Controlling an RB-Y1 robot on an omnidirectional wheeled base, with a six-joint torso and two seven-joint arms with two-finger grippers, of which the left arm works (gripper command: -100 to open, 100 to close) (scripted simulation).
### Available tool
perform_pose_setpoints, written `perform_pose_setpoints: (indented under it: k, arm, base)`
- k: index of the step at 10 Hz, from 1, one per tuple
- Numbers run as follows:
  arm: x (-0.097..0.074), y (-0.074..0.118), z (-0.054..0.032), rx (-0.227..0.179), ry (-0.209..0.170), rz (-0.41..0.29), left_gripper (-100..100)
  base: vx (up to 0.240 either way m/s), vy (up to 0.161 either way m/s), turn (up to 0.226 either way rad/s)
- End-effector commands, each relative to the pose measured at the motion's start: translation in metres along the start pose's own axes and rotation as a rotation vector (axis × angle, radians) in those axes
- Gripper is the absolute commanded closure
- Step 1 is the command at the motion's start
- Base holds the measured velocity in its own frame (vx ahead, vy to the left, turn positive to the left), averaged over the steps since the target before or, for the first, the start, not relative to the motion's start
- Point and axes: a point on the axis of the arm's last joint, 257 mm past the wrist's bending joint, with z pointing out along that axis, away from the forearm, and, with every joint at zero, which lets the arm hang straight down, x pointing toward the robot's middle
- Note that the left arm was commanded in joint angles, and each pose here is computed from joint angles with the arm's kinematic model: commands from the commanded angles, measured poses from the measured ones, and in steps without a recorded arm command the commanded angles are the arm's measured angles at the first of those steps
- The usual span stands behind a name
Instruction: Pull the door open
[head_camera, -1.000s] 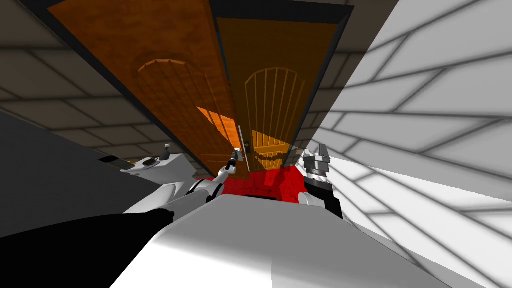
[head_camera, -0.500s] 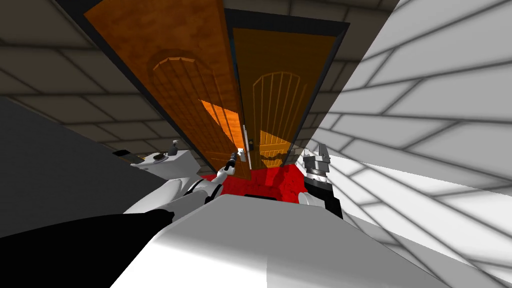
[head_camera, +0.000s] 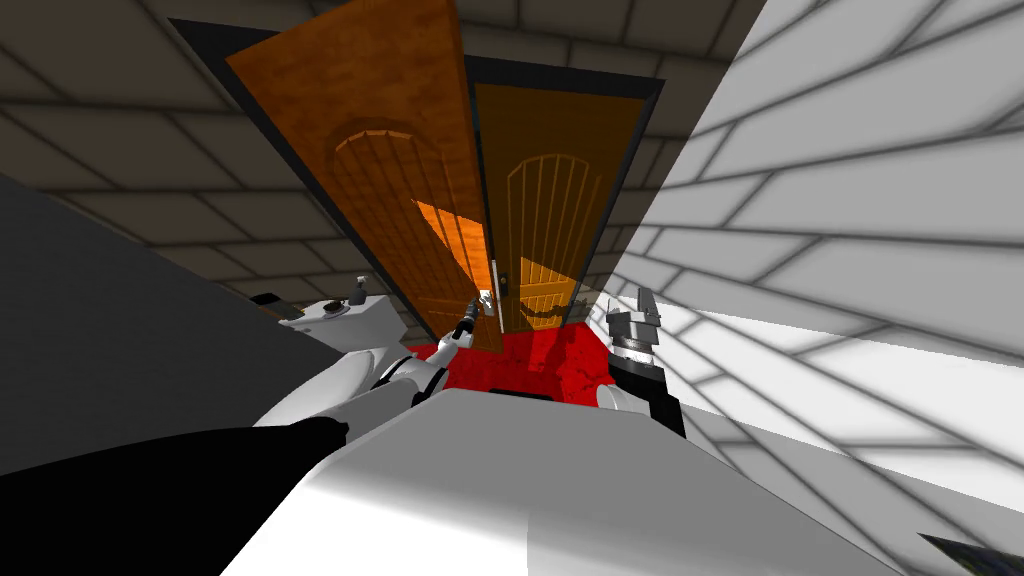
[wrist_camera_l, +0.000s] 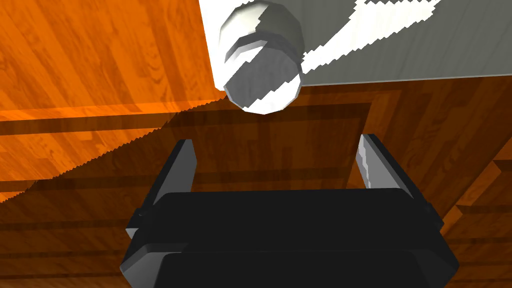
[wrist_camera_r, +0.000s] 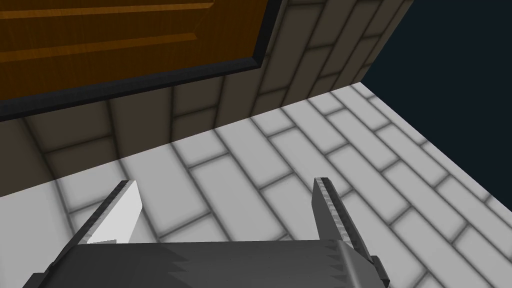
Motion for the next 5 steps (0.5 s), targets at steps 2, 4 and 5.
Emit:
perform_pose_setpoints:
  k: [2,4,5]
  arm:
    - [0.02,-0.007,0.0053,0.01,0.04,-0.005,-100]
    - [0.028,-0.009,0.007,0.014,0.056,-0.006,-100]
    - [0.028,-0.008,0.0066,0.011,0.055,-0.006,-100]
  base:
    - [-0.242,0.063,-0.062]
    - [-0.193,0.028,-0.032]
    - [-0.048,0.026,0.005]
